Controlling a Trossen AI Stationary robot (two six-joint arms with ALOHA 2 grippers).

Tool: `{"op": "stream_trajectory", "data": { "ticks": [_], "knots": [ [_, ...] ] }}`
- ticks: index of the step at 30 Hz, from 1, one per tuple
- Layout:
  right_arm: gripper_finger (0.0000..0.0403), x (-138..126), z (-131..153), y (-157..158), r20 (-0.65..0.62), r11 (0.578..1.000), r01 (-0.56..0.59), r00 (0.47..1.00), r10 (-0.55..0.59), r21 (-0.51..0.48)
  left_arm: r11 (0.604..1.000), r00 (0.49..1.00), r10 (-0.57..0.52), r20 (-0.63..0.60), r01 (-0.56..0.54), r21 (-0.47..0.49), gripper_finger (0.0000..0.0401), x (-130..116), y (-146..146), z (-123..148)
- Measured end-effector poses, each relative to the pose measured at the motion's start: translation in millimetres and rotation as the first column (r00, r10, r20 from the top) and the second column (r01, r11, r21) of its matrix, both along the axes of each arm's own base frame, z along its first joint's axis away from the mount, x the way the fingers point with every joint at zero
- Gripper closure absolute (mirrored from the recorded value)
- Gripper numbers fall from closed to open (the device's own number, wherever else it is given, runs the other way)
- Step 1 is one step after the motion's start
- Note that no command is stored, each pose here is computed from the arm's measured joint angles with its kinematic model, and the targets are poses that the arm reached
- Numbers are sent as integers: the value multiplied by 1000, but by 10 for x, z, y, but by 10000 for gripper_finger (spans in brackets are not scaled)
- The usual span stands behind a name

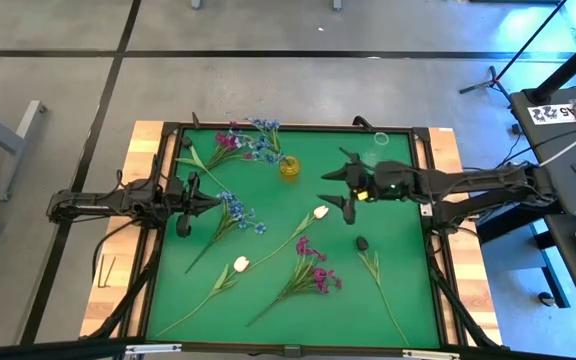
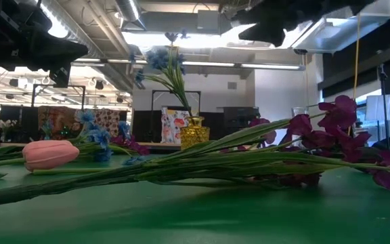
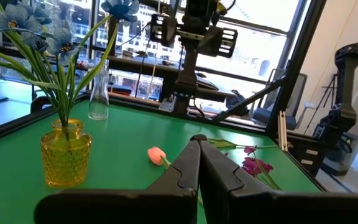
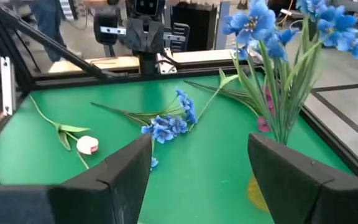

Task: Sort flowers into vase by color
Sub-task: Put the blue flowers into the yellow vase

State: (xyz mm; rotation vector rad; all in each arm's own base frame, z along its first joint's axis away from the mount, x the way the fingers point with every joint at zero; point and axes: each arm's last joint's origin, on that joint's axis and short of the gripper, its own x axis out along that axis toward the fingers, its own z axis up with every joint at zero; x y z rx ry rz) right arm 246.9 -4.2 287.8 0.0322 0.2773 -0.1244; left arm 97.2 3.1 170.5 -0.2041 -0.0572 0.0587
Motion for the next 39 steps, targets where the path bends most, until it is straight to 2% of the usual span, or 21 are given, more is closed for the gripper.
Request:
{"op": "stream_trajectory", "data": {
  "ticks": [6,12,16,23,27,30,35,39],
  "knots": [
    [139,-282,-140,59,98,999,39,994,-43,36,1000,1000,18,2,-18,-1,401,0,5,2],
    [139,-437,-249,102,194,998,44,980,-53,49,1000,1000,19,-6,-19,-3,401,0,5,-7],
    [139,-474,-338,98,223,998,43,973,-51,41,996,996,89,-10,-89,-7,401,-2,25,-11],
    [139,-499,-366,92,289,995,52,957,-26,-83,984,984,176,-5,-176,-12,401,-8,51,-1],
    [139,-519,-304,86,377,981,75,926,-3,-177,973,973,232,-8,-232,-14,401,-11,67,3],
    [139,-524,-272,18,398,965,122,917,-21,-230,971,972,237,-7,-237,-30,401,-11,68,3],
    [139,-539,-264,-201,406,950,209,908,-100,-234,968,969,246,-6,-246,-45,401,-12,75,4],
    [139,-553,-266,-319,411,961,190,907,-93,-202,958,959,283,-17,-284,-46,401,-21,100,12]
  ]
}}
